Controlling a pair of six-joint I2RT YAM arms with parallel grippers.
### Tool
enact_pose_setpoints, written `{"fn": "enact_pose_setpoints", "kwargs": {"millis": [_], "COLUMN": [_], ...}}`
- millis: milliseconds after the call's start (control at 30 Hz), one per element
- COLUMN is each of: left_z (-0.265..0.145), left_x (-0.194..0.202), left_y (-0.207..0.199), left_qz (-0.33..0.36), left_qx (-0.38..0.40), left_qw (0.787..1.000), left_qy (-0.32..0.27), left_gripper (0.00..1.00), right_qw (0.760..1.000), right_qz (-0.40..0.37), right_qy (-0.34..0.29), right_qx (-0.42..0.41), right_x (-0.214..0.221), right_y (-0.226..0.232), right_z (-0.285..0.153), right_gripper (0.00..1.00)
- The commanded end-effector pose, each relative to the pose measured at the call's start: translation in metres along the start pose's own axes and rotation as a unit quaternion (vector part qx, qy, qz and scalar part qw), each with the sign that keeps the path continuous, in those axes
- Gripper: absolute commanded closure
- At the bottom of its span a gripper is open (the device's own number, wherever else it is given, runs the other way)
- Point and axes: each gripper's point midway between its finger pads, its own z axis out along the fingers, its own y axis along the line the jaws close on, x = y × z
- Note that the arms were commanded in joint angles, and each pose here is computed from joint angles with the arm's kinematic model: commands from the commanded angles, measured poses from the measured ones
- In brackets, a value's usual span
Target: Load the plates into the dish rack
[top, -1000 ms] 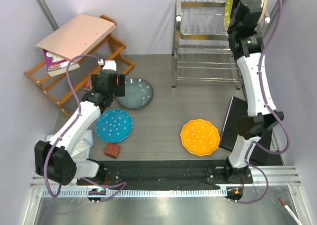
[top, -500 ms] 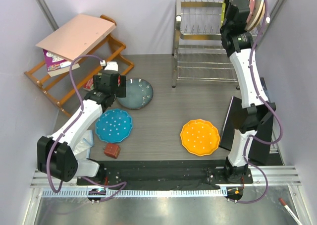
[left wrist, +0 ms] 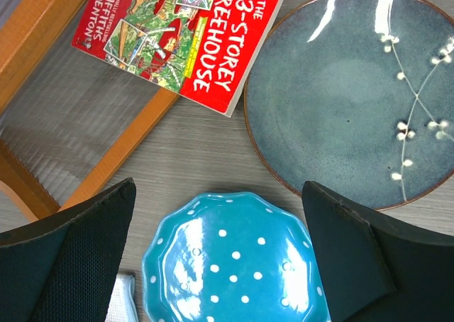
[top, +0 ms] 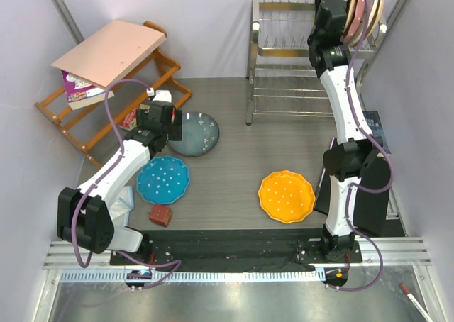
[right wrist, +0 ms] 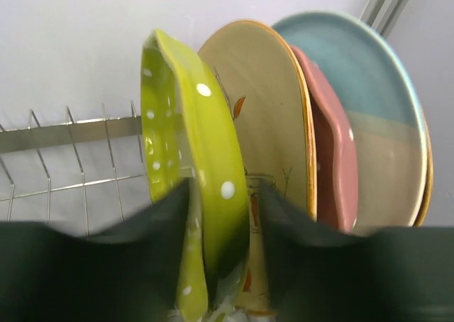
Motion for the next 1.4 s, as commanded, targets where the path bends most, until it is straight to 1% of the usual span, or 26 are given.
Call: {"fn": "enact_pose_setpoints", "kwargs": {"millis": [0,67,200,300,400,433,467,500,533,567,600,633,667,700,733,767,800,833,867,900,933,1000,1033,1133,1300,1367], "left_z": [0.0,0.0,0.0,-0.005,-0.026,-0.045,-0.058,-0.068,-0.081,-0.095,-0.099,-0.109,-0.108,-0.109,-0.117,-0.113,-0.119,-0.12,-0.114,-0.12,-0.122,-0.124,-0.127,-0.131,-0.137,-0.13], "left_x": [-0.017,-0.017,-0.011,-0.012,-0.014,-0.012,-0.01,-0.007,-0.001,0.004,0.015,0.025,0.04,0.049,0.061,0.075,0.081,0.087,0.098,0.106,0.104,0.122,0.12,0.134,0.152,0.159], "left_y": [-0.003,-0.004,-0.005,-0.016,-0.058,-0.087,-0.103,-0.118,-0.136,-0.155,-0.166,-0.183,-0.193,-0.201,-0.215,-0.224,-0.237,-0.244,-0.253,-0.263,-0.271,-0.286,-0.293,-0.307,-0.325,-0.331], "left_qz": [-0.006,-0.003,0.0,0.018,0.01,0.001,0.002,0.005,0.011,0.015,0.023,0.042,0.059,0.07,0.087,0.096,0.107,0.113,0.121,0.137,0.143,0.163,0.168,0.187,0.211,0.222], "left_qx": [0.004,0.007,0.009,0.051,0.179,0.265,0.315,0.352,0.387,0.438,0.453,0.472,0.482,0.487,0.5,0.5,0.512,0.515,0.513,0.52,0.525,0.528,0.531,0.533,0.534,0.519], "left_qw": [1.0,1.0,1.0,0.998,0.984,0.964,0.949,0.935,0.921,0.898,0.89,0.878,0.871,0.866,0.856,0.853,0.843,0.84,0.836,0.829,0.825,0.815,0.812,0.803,0.793,0.798], "left_qy": [-0.024,-0.023,-0.015,-0.008,0.008,0.021,0.028,0.033,0.037,0.044,0.056,0.061,0.076,0.086,0.097,0.118,0.124,0.132,0.149,0.153,0.15,0.172,0.175,0.191,0.204,0.21], "left_gripper": [0.01,0.01,0.0,0.0,0.0,0.0,0.06,0.08,0.09,0.11,0.11,0.11,0.13,0.13,0.14,0.17,0.19,0.2,0.22,0.24,0.25,0.27,0.27,0.27,0.28,0.28], "right_qw": [0.996,0.995,0.992,0.989,0.986,0.986,0.984,0.984,0.989,0.988,0.988,0.994,0.995,0.993,0.995,0.994,0.993,0.989,0.987,0.983,0.973,0.957,0.943,0.922,0.918,0.918], "right_qz": [0.051,0.06,0.062,0.063,0.075,0.072,0.085,0.096,0.082,0.091,0.093,0.064,0.061,0.088,0.058,0.056,0.067,0.053,0.049,0.04,0.03,0.02,0.03,0.055,0.08,0.082], "right_qy": [-0.072,-0.083,-0.108,-0.129,-0.15,-0.147,-0.156,-0.15,-0.125,-0.126,-0.117,-0.076,-0.053,-0.052,0.0,0.016,0.015,0.053,0.064,0.079,0.102,0.138,0.157,0.195,0.236,0.24], "right_qx": [0.013,0.006,-0.015,-0.024,-0.014,-0.014,-0.007,-0.002,-0.01,-0.012,-0.034,-0.048,-0.053,-0.06,-0.077,-0.09,-0.097,-0.125,-0.141,-0.16,-0.205,-0.254,-0.292,-0.329,-0.308,-0.306], "right_x": [-0.058,-0.069,-0.098,-0.124,-0.152,-0.152,-0.166,-0.165,-0.143,-0.15,-0.14,-0.098,-0.08,-0.081,-0.036,-0.021,-0.021,0.015,0.027,0.044,0.058,0.084,0.092,0.117,0.149,0.152], "right_y": [-0.02,-0.022,-0.018,-0.02,-0.039,-0.041,-0.059,-0.065,-0.057,-0.081,-0.077,-0.064,-0.066,-0.082,-0.07,-0.069,-0.082,-0.07,-0.069,-0.071,-0.061,-0.052,-0.047,-0.047,-0.055,-0.054], "right_z": [-0.01,-0.017,-0.042,-0.067,-0.094,-0.099,-0.116,-0.124,-0.123,-0.146,-0.152,-0.153,-0.16,-0.18,-0.185,-0.193,-0.21,-0.218,-0.227,-0.24,-0.254,-0.272,-0.29,-0.314,-0.322,-0.32], "right_gripper": [0.39,0.34,0.31,0.31,0.3,0.31,0.31,0.31,0.31,0.31,0.31,0.3,0.3,0.3,0.3,0.3,0.3,0.3,0.29,0.24,0.16,0.15,0.14,0.12,0.11,0.11]}}
